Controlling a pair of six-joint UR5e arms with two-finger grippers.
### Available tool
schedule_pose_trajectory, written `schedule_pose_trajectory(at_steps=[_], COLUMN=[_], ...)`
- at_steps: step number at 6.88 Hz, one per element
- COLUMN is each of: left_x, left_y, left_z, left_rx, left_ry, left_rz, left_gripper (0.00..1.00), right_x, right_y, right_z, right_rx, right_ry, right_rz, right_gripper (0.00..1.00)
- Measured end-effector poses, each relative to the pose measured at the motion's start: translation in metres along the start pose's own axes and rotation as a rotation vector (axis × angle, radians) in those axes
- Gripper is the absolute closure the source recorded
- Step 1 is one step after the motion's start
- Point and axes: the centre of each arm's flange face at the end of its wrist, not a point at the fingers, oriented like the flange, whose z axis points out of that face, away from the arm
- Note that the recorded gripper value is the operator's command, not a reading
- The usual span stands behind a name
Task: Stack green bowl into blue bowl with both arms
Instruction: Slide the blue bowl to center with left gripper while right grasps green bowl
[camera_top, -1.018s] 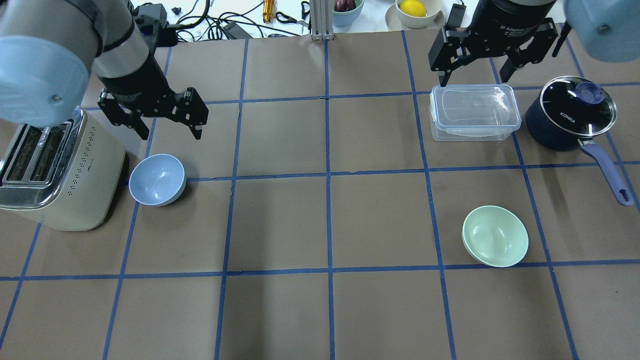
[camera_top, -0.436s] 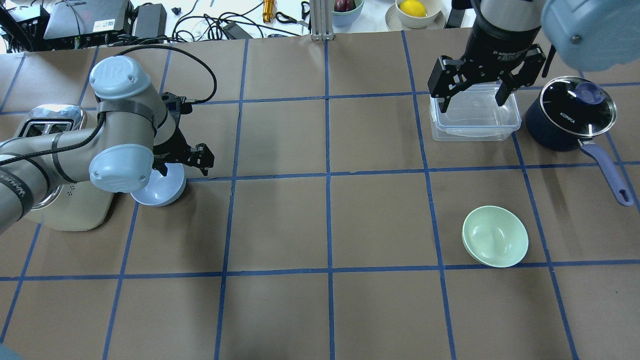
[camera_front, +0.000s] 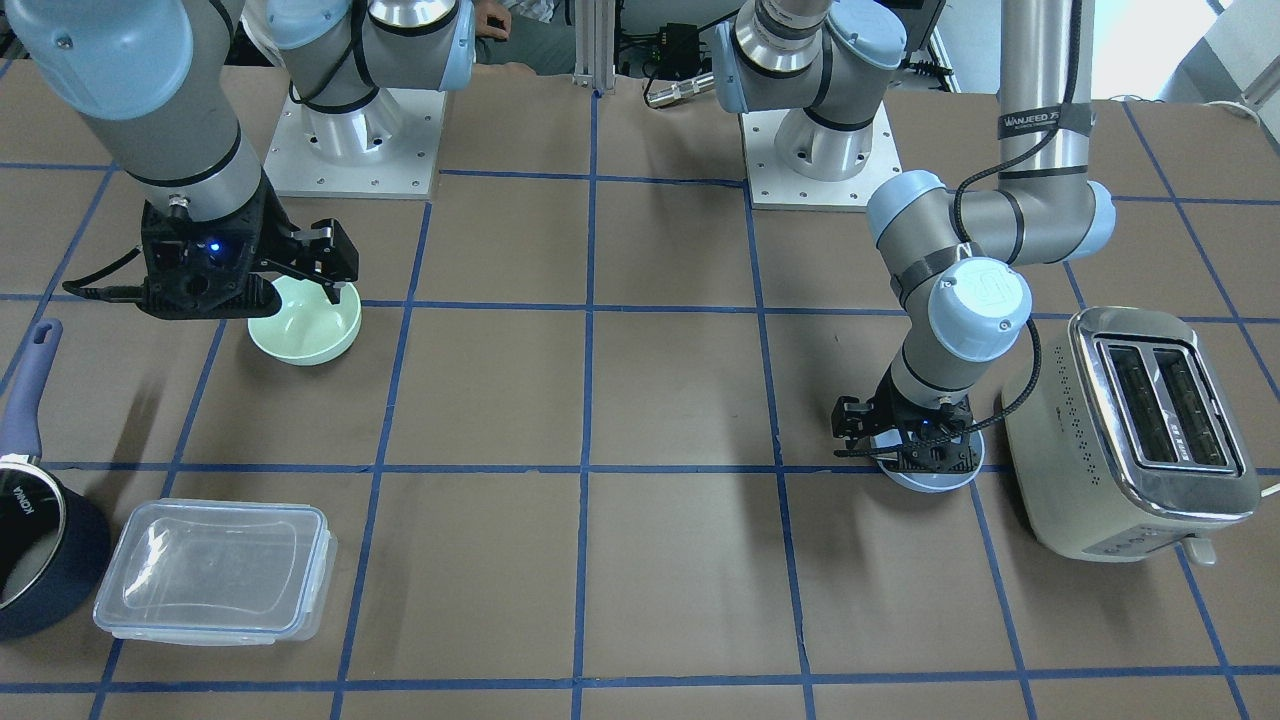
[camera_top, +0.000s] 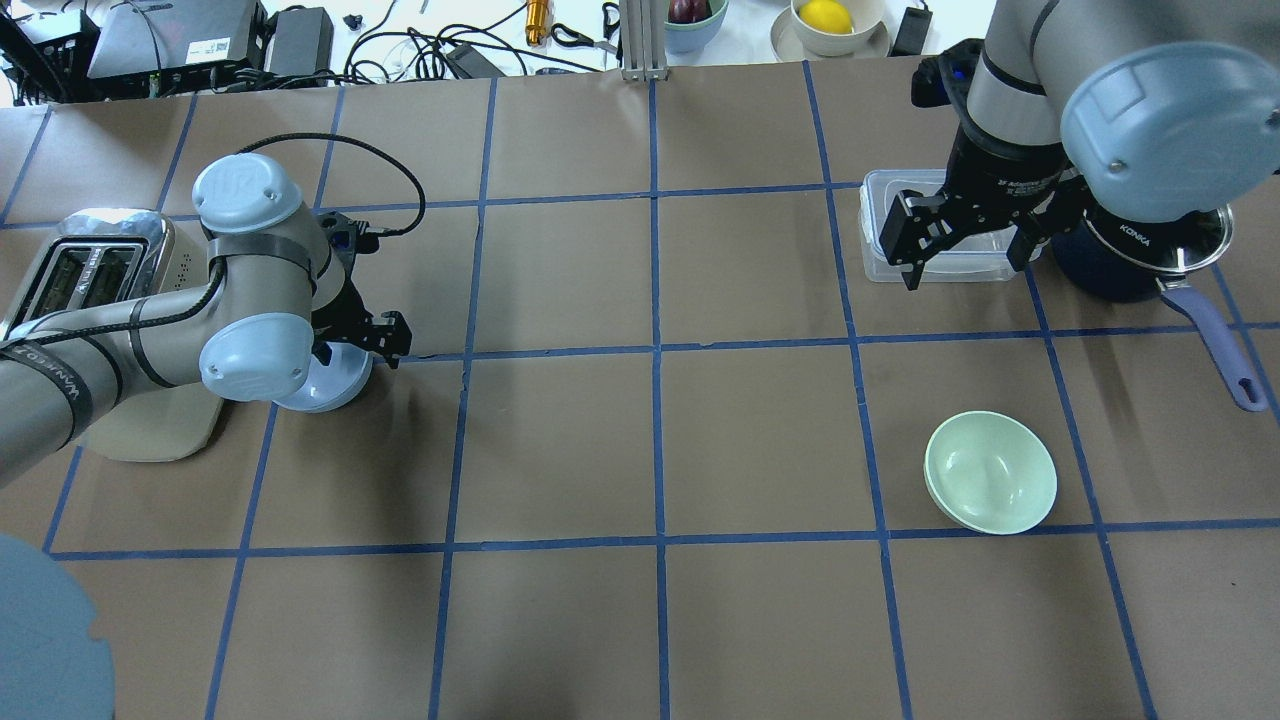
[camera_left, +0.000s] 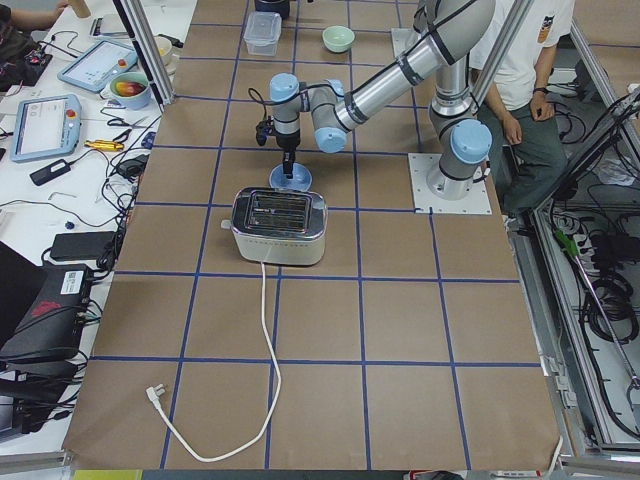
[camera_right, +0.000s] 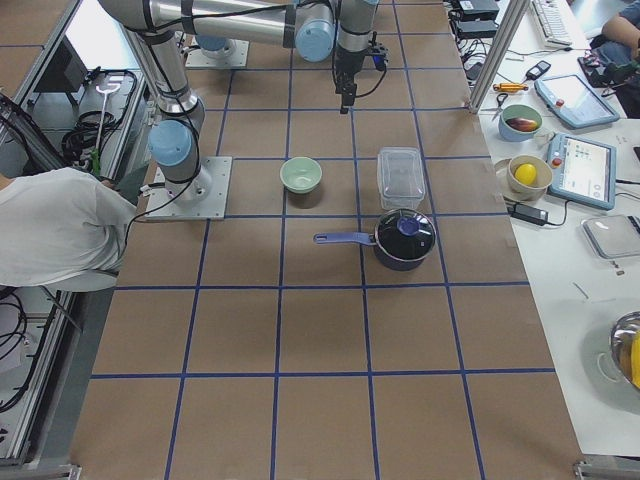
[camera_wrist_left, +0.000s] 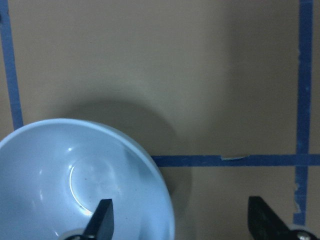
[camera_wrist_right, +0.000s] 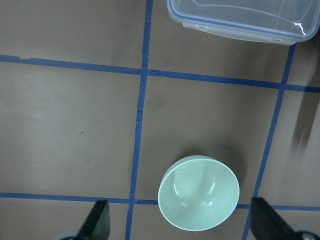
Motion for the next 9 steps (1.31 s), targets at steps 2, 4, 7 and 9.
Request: schedule_pose_trajectory(at_steps=[2,4,7,9], left_x=[0.0,0.032,0.208,0.298], left_y=[0.002,-0.006,-0.022,-0.025], left_z=[0.005,-0.011,-0.063,-0.069], left_rx=[-0.007,0.025,0.082,0.09], left_ry=[0.004,0.007,0.086,0.132], left_rz=[0.024,0.017,-0.082,-0.146], left_gripper=[1.0,1.0,1.0,1.0], right_x=[0.029,0.083,0.127,0.136], right_y=[0.003,0.018,0.056,0.082], right_z=[0.017,0.055,0.13,0.194], right_rx=[-0.041,-0.08,-0.075,-0.032], right_ry=[-0.003,-0.029,-0.044,-0.06], right_rz=[-0.009,-0.082,-0.089,-0.02], right_gripper=[0.0,0.0,0.0,0.22])
